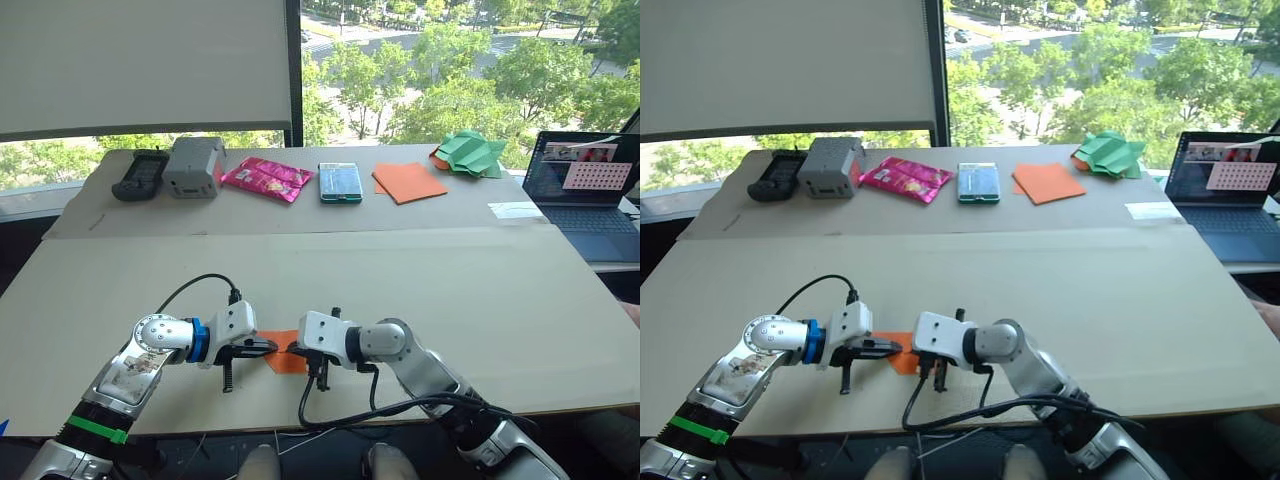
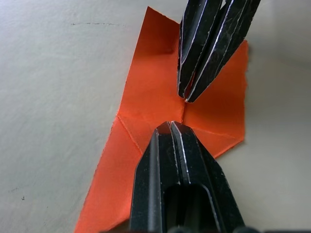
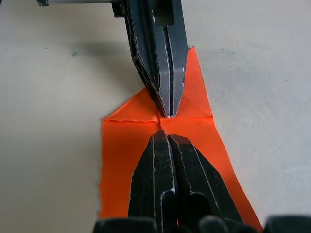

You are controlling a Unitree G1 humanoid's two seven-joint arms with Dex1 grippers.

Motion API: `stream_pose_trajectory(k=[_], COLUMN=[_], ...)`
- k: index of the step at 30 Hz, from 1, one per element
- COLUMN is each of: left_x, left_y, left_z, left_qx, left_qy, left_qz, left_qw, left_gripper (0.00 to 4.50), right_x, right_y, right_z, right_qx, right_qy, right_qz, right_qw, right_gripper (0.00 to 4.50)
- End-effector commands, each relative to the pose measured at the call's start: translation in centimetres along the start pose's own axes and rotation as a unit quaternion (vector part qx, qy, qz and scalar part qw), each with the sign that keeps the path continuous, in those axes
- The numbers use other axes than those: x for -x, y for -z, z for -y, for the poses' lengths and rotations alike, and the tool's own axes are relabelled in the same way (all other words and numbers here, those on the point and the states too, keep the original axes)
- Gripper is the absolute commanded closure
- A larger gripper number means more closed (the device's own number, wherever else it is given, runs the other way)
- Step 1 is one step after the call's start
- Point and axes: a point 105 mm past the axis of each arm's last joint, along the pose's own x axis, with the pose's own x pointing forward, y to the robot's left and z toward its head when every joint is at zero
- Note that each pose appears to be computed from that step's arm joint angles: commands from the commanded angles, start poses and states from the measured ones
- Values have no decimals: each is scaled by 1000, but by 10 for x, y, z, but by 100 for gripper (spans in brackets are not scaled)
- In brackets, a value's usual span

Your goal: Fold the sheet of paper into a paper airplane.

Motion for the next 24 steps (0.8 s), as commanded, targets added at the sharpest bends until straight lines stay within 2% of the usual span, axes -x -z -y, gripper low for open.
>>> stream_pose_trajectory(k=[1, 9, 15, 24], left_x=[-3, -2, -2, -3], left_y=[9, 9, 10, 11], left_z=[6, 7, 6, 4], left_qx=[11, 12, 13, 15], left_qy=[5, 1, -1, 0], left_qz=[-18, -19, -21, -23], left_qw=[1000, 1000, 1000, 1000], left_gripper=[450, 450, 450, 450], right_x=[-2, -5, 3, 24], right_y=[-5, 30, 58, 77], right_z=[7, -7, -6, -11], right_qx=[12, -11, -35, -63], right_qy=[4, -34, -23, -14], right_qz=[7, -71, -126, -153], right_qw=[1000, 997, 991, 986], right_gripper=[444, 444, 444, 444])
